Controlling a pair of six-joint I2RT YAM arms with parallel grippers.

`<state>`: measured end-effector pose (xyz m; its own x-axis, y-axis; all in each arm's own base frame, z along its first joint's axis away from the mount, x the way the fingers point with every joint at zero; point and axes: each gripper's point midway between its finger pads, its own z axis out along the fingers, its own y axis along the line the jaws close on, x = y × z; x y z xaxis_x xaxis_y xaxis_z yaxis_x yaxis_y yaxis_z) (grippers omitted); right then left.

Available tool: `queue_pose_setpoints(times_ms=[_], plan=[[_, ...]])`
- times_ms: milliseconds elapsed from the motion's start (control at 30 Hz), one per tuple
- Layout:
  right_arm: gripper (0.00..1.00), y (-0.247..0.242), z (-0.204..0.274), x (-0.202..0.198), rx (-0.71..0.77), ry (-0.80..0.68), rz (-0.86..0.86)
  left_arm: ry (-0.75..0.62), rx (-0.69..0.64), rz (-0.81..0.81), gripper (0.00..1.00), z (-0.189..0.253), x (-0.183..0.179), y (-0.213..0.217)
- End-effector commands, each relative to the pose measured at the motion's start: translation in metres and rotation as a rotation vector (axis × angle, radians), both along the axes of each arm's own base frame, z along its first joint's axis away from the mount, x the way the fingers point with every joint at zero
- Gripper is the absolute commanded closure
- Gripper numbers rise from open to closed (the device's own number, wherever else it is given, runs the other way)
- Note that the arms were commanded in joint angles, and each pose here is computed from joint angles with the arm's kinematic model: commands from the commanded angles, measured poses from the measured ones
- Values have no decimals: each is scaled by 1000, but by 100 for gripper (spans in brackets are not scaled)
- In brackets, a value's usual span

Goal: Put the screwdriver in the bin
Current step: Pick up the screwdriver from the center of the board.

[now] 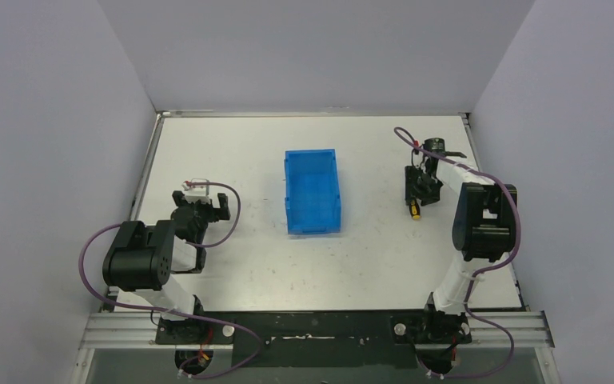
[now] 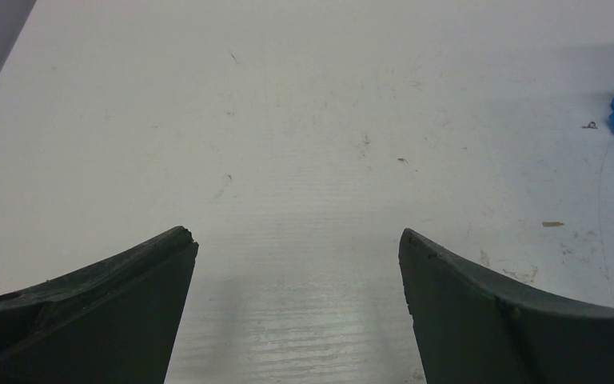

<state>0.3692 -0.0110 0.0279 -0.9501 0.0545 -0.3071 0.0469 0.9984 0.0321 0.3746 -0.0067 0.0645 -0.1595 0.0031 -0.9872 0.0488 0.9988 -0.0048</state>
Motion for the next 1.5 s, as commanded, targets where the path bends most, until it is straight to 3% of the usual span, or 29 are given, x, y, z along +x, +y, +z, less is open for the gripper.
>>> queue_pose_setpoints(times_ms=[0,333,433,767,1467], plan=[[55,3,-15,-6,14,44,5,-36,1,2,3,11,4,0],[70,5,-23,-11,19,71,-1,-36,2,1,3,11,4,0],[80,4,-19,-10,15,65,-4,-36,2,2,3,11,4,0],[85,8,35,5,-7,-10,2,-37,2,1,3,12,4,0],[85,7,178,26,-35,-236,-12,-36,1,2,3,11,4,0]])
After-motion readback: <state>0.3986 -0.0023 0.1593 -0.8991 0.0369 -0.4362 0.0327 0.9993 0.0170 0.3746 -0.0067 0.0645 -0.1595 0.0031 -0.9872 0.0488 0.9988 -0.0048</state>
